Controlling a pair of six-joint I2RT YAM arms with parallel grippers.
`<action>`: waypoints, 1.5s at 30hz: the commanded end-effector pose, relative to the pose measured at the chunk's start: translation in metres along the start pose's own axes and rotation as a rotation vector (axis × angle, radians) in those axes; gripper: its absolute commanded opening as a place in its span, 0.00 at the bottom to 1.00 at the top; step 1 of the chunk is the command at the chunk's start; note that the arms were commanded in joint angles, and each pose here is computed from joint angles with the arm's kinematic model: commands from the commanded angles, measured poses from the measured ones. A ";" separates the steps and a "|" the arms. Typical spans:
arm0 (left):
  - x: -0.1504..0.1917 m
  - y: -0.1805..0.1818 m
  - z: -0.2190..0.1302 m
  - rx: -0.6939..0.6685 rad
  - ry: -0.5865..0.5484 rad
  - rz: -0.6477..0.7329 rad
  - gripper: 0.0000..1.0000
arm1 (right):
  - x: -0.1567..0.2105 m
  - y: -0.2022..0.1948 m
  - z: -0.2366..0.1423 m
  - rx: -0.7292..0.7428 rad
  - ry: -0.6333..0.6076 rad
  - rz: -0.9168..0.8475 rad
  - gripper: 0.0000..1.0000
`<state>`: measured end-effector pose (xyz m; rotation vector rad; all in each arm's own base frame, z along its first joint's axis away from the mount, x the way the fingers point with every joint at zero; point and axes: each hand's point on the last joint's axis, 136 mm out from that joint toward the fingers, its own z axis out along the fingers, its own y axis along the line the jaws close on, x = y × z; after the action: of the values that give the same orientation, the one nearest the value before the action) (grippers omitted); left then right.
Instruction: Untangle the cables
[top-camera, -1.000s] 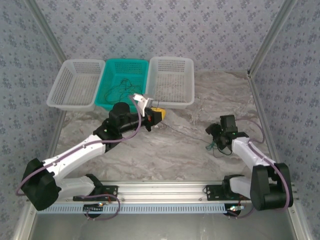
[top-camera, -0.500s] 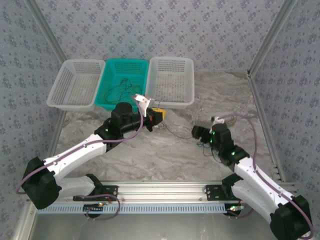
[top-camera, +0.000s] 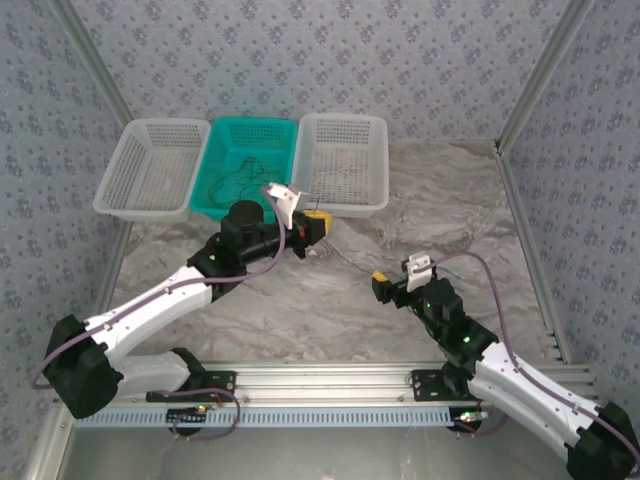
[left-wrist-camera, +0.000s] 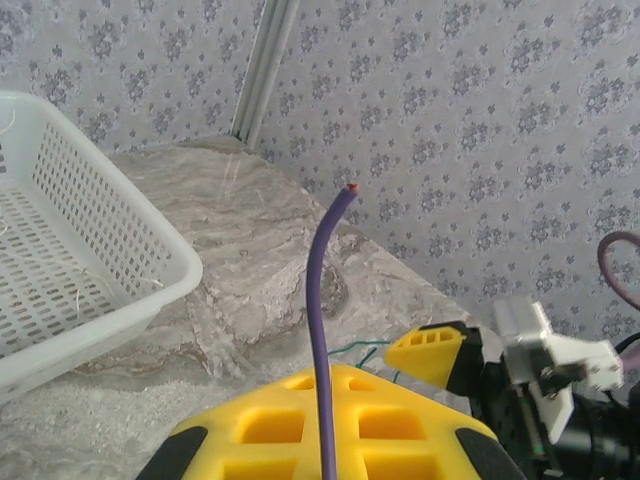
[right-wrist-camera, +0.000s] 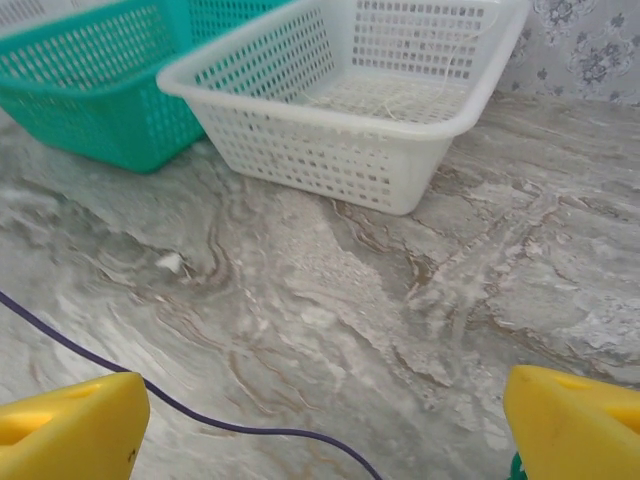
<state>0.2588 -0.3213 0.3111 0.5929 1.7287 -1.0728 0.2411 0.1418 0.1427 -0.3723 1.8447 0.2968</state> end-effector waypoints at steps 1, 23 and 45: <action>-0.047 -0.017 -0.008 0.031 -0.114 0.005 0.00 | -0.009 -0.006 0.009 0.058 -0.031 -0.090 0.93; -0.160 -0.038 -0.090 -0.063 -0.314 0.025 0.00 | 0.069 -0.079 0.083 0.423 0.232 0.344 0.40; -0.152 -0.021 -0.092 -0.129 -0.263 0.041 0.00 | -0.035 0.214 0.068 -0.652 -0.056 -0.178 0.95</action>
<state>0.2605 -0.2454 0.4592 0.3948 1.5747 -0.9755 0.2196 0.3450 0.1435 -0.9910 1.7164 0.7915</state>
